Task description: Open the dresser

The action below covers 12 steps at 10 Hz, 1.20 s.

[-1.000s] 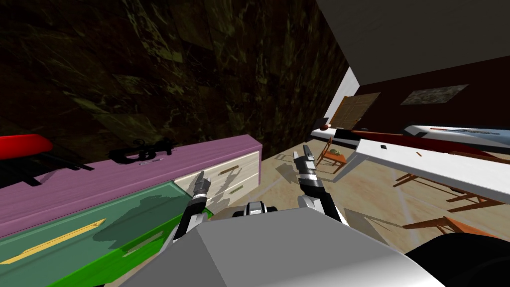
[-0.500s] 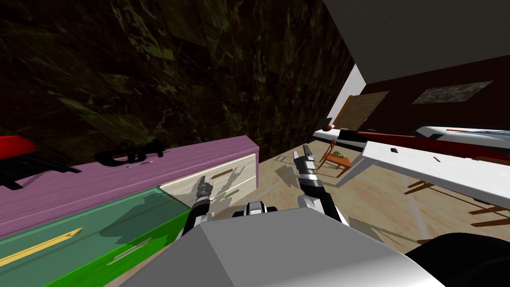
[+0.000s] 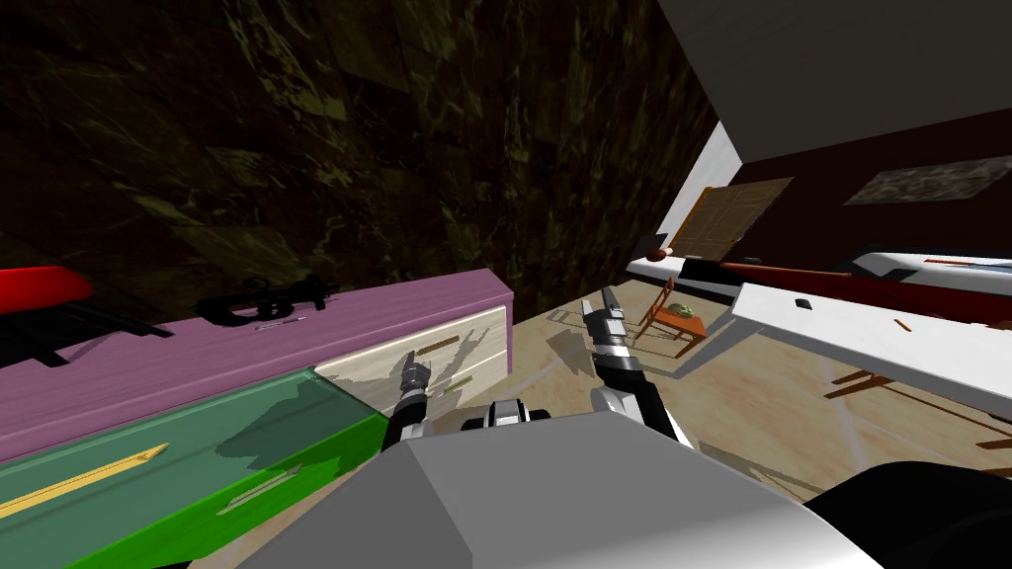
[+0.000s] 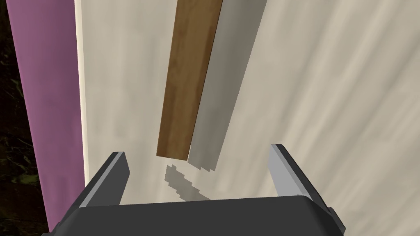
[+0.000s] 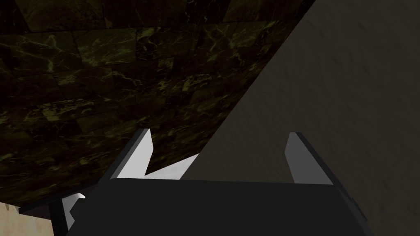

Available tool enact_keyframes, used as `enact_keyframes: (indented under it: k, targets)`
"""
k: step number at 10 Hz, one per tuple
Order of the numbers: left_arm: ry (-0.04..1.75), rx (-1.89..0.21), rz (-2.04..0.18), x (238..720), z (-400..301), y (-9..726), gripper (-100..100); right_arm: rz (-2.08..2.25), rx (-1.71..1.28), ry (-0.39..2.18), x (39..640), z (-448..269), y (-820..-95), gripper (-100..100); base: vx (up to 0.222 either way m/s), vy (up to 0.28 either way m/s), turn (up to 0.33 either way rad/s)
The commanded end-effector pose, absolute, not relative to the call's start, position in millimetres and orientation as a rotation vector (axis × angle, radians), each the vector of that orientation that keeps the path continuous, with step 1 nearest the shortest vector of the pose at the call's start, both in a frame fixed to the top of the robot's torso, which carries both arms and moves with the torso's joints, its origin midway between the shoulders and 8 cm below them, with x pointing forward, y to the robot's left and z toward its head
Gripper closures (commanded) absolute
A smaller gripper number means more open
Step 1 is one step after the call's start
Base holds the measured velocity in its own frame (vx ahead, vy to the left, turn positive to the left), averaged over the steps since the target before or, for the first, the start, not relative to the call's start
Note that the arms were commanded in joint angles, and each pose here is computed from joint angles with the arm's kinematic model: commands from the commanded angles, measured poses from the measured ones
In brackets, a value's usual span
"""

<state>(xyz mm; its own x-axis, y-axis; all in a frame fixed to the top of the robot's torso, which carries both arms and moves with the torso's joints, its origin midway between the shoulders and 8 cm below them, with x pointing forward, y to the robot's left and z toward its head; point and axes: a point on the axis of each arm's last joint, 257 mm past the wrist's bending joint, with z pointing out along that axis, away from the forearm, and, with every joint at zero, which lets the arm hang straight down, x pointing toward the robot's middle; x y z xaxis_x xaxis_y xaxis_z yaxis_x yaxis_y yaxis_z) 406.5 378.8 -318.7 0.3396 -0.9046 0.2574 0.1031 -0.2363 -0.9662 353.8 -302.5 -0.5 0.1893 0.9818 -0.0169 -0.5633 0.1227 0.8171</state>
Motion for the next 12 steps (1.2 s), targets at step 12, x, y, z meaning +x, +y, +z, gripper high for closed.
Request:
enact_keyframes:
  k: [12]
  targets:
    - [0.880,-1.477,-1.274,502.3,-331.4,323.2,-100,1.259,0.784,0.669,353.8,-0.4,-302.5,0,-0.021,-0.016,0.103]
